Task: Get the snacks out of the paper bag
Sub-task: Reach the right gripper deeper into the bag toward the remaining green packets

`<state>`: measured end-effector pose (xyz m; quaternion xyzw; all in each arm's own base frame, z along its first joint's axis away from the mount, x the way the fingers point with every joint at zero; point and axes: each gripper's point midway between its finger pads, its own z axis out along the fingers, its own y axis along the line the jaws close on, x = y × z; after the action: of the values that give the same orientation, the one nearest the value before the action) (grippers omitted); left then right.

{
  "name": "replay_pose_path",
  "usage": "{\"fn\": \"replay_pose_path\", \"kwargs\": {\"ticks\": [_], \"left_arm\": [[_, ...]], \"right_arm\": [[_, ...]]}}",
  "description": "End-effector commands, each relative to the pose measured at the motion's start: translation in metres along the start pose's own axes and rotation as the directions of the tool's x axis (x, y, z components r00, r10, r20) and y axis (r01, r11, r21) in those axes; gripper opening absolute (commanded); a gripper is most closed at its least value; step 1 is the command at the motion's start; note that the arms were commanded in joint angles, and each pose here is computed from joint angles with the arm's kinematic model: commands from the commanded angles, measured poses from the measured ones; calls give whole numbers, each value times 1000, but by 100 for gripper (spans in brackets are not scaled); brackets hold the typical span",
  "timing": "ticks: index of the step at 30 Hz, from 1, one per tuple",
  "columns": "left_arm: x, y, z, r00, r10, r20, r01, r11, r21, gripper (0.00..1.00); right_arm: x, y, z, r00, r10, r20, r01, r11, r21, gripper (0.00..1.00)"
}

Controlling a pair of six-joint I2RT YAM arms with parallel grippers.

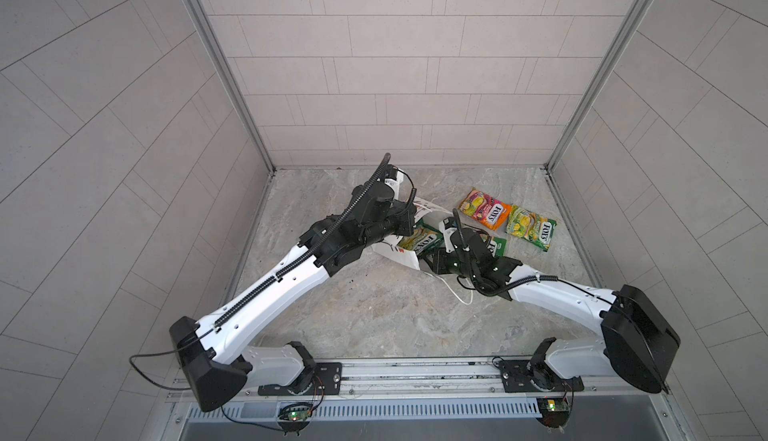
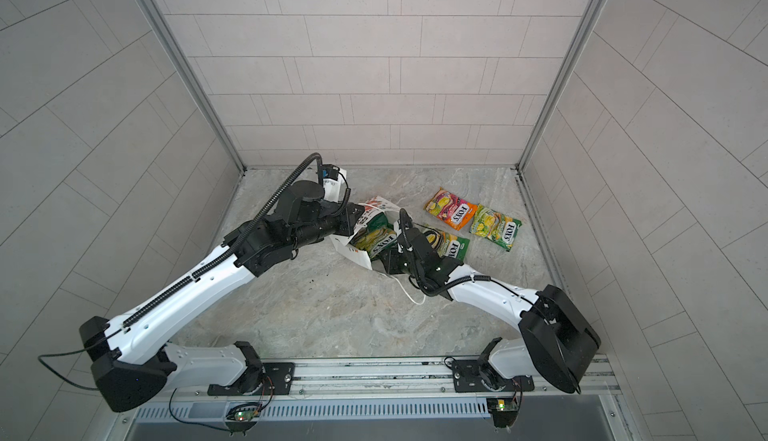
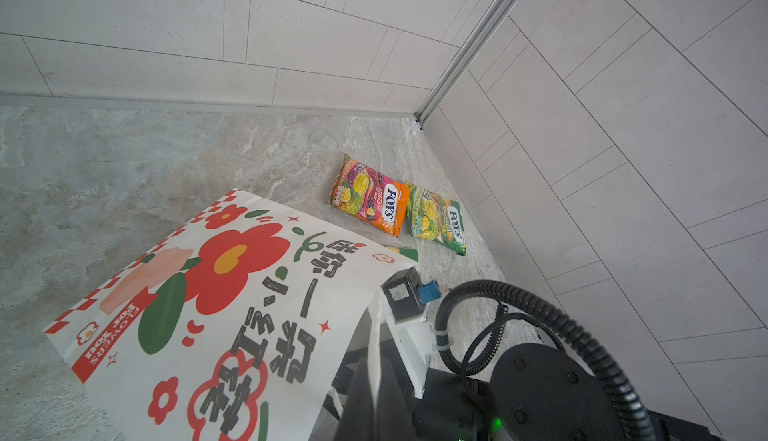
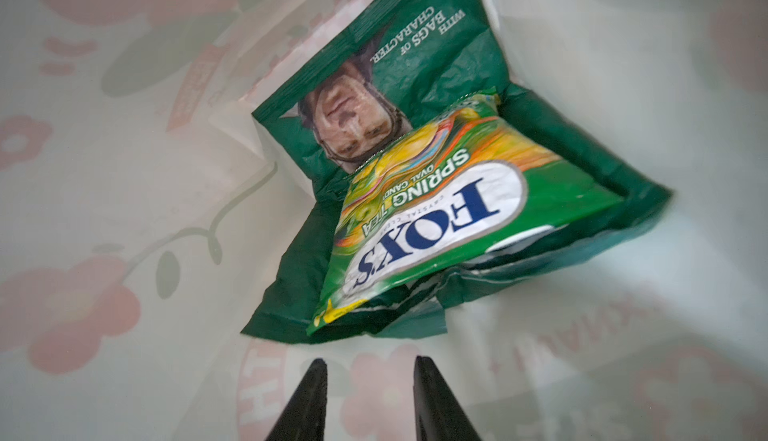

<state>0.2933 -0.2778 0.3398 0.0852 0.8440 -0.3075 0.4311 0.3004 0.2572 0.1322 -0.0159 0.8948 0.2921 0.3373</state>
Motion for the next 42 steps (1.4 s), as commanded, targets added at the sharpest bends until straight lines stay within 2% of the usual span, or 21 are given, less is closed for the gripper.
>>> {"fn": "replay_pose_path", "kwargs": {"ticks": [1, 21, 28, 36, 42], "left_arm": [[-3, -4, -9, 1000, -5, 15, 4, 1000, 19, 0], [11, -26, -7, 999, -10, -53, 17, 991, 129, 0], [15, -31, -4, 997, 1, -74, 10, 988, 152, 0], [18, -35, 0, 996, 9, -90, 6, 986, 166, 0], [19, -37, -1, 996, 16, -91, 0, 985, 171, 0]], "right_arm": [[-16, -4, 2, 995, 79, 69, -82, 996, 45, 37], [-25, -15, 20, 978, 176, 110, -189, 975, 118, 42], [-24, -20, 24, 969, 216, 123, -232, 965, 126, 40], [-31, -17, 23, 946, 266, 185, -282, 957, 63, 31], [-30, -29, 21, 932, 299, 206, -328, 937, 121, 33]]}}
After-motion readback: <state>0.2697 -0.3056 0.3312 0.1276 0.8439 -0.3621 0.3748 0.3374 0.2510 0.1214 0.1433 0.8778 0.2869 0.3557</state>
